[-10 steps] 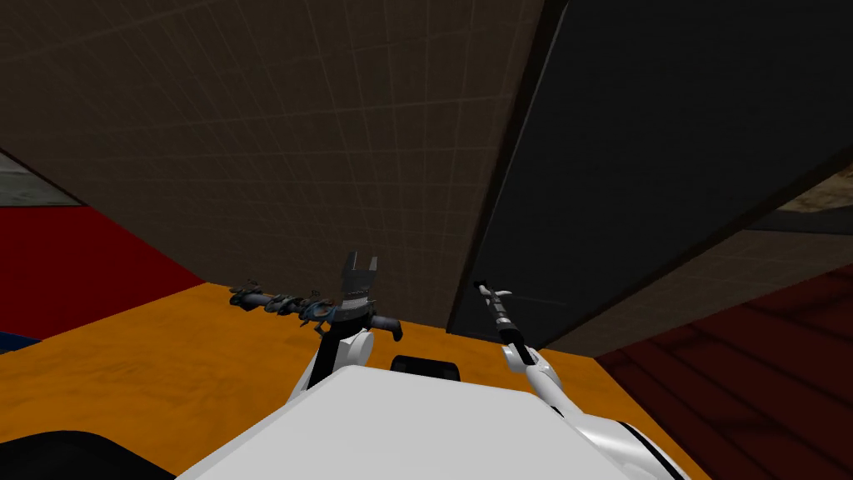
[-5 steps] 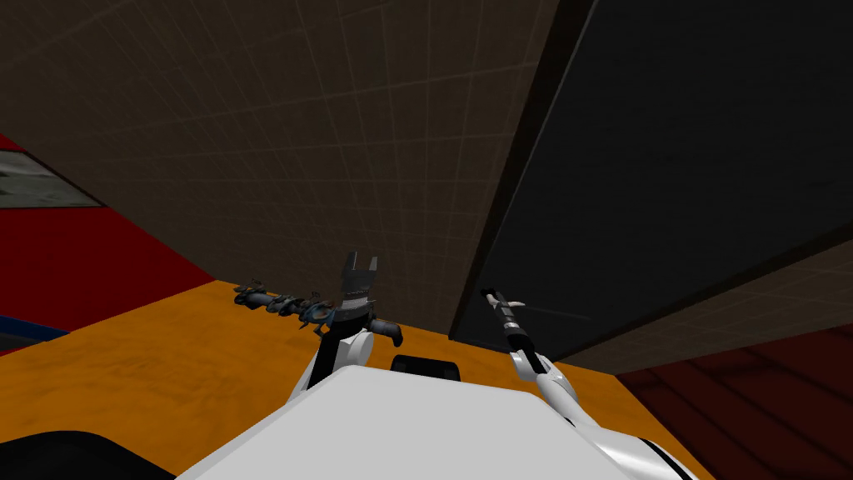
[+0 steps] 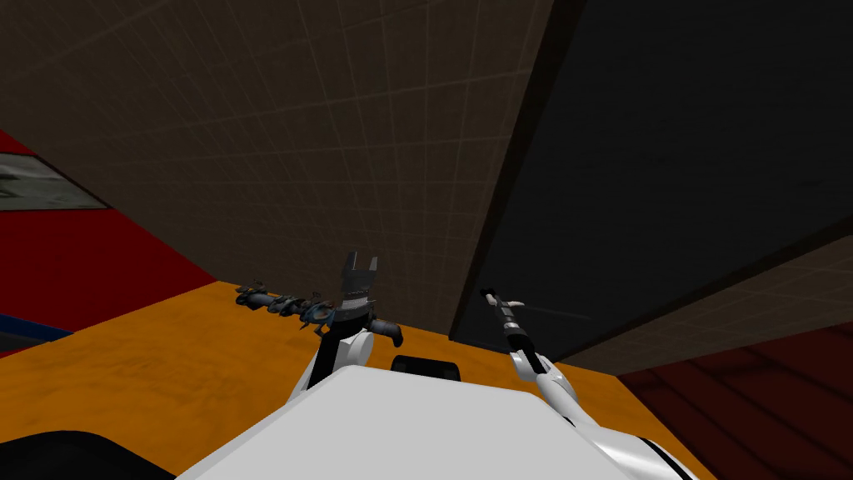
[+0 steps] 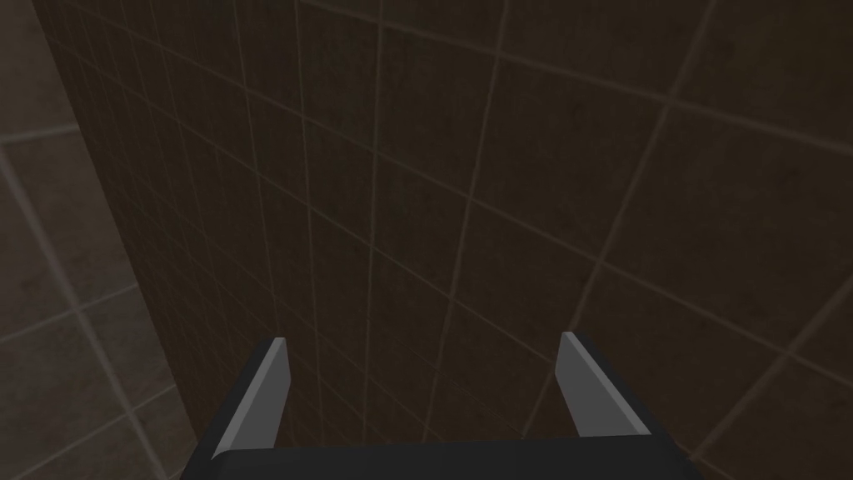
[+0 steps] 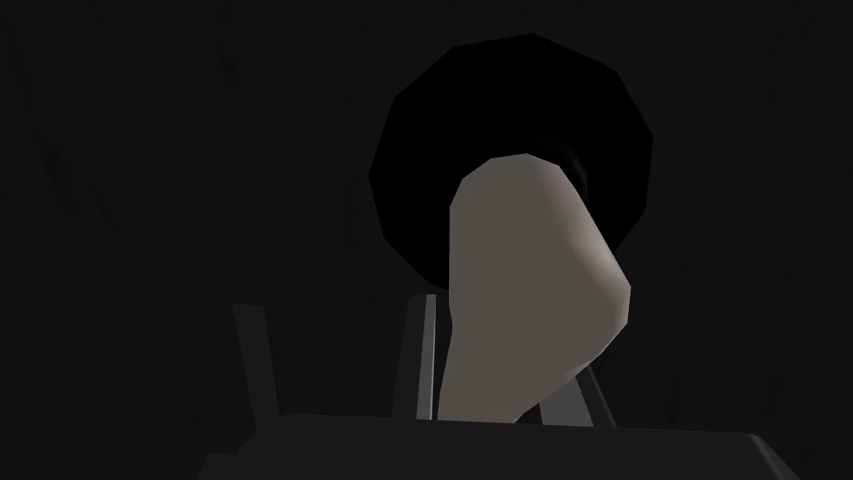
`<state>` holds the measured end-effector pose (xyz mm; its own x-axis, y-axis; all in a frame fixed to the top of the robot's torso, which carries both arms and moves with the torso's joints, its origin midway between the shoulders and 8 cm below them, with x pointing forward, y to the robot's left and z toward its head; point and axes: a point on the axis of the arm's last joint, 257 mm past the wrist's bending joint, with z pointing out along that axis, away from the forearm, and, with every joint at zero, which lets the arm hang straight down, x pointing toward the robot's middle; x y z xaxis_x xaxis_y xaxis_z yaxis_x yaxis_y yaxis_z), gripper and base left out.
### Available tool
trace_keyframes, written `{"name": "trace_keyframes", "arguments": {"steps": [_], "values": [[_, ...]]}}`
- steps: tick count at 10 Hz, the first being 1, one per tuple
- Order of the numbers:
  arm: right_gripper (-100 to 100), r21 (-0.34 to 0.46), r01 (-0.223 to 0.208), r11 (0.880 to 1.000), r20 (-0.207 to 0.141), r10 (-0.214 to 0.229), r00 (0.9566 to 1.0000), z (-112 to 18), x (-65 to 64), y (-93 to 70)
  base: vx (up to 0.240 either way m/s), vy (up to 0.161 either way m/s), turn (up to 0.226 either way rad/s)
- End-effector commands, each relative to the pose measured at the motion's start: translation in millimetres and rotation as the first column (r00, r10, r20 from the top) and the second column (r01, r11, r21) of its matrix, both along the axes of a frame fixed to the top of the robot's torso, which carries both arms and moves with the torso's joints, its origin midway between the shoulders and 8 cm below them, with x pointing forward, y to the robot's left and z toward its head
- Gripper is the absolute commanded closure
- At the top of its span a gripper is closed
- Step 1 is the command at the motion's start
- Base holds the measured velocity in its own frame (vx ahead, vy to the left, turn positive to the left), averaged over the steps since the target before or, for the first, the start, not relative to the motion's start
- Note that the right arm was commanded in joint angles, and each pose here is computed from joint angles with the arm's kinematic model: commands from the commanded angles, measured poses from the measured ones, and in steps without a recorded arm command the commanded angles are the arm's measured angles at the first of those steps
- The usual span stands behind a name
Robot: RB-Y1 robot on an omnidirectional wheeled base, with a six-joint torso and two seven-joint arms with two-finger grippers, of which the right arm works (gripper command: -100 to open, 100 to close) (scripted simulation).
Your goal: Pull the door open
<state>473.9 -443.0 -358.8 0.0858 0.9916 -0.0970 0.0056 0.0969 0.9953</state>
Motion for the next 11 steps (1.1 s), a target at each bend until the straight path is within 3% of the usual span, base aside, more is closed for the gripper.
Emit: {"name": "trace_keyframes", "arguments": {"steps": [1, 6, 11], "values": [[100, -0.002, -0.001, 1.0, 0.002, 0.001, 1.0, 0.8, 0.4, 0.3, 0.0, 0.0, 0.0], [100, -0.005, -0.076, 0.997, 0.003, 0.076, 0.9971, 3.1, -7.8, 6.8, -0.159, -0.04, 0.07], [100, -0.005, -0.157, 0.988, -0.003, 0.157, 0.9875, 4.1, -17.7, 15.3, -0.204, -0.092, 0.078]]}}
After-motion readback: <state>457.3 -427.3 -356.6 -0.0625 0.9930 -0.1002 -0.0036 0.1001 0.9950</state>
